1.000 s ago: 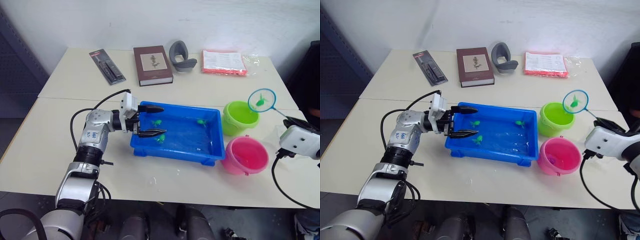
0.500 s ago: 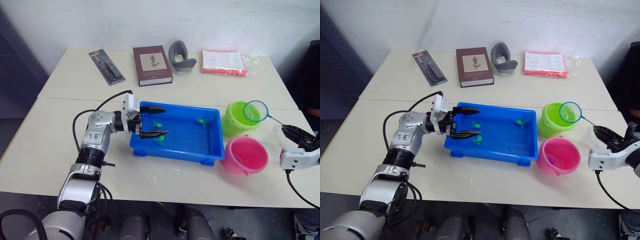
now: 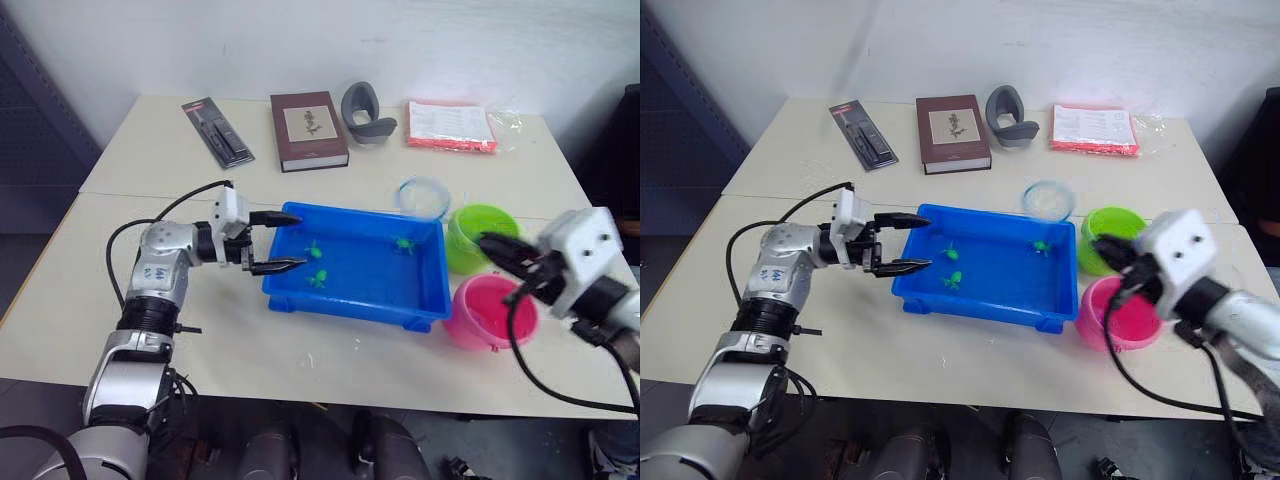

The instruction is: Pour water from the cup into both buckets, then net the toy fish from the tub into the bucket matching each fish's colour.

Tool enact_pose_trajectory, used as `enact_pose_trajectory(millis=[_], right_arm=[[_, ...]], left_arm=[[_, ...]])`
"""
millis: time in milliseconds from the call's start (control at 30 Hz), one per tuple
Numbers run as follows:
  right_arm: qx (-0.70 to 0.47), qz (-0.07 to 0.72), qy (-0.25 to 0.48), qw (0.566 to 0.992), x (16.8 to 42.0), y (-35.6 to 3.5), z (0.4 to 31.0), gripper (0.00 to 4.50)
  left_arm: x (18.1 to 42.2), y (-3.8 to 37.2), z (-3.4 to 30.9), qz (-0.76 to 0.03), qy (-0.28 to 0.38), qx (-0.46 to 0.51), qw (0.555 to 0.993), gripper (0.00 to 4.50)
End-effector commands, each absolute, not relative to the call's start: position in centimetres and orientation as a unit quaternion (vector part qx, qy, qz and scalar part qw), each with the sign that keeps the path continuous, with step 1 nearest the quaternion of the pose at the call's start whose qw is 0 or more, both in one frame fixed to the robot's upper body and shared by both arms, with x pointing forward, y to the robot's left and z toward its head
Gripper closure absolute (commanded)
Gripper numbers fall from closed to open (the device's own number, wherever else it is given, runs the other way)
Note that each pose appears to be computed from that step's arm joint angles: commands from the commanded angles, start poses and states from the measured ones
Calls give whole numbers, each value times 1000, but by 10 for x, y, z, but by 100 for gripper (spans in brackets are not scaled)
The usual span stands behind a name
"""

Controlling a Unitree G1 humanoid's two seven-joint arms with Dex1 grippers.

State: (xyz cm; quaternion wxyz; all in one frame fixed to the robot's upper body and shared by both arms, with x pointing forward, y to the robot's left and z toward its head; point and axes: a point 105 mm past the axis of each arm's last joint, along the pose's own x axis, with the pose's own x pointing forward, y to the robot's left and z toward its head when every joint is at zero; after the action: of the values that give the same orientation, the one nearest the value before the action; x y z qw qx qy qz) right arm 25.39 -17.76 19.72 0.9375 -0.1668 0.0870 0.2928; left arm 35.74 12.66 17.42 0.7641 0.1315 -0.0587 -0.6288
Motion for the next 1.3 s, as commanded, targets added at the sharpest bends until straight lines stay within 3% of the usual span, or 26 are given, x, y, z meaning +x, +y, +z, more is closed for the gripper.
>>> enact_pose_trajectory(millis=[33, 167, 433, 633, 967, 1300], right_arm=[[-100, 313, 155, 932, 245, -158, 182, 450], [-36, 277, 243, 929, 251, -162, 161, 450], [-21, 211, 292, 933, 275, -172, 148, 450], [-92, 157, 260, 948, 298, -183, 148, 450], [-178, 140, 151, 962, 312, -180, 161, 450], [-189, 203, 84, 957, 285, -164, 173, 450]], left_arm=[[358, 129, 183, -627, -71, 142, 763, 3], [358, 130, 183, -627, -69, 144, 762, 3], [359, 130, 185, -625, -72, 147, 763, 3], [359, 129, 187, -621, -78, 150, 765, 3], [356, 133, 186, -622, -73, 153, 764, 3], [357, 135, 187, -624, -71, 153, 763, 3]])
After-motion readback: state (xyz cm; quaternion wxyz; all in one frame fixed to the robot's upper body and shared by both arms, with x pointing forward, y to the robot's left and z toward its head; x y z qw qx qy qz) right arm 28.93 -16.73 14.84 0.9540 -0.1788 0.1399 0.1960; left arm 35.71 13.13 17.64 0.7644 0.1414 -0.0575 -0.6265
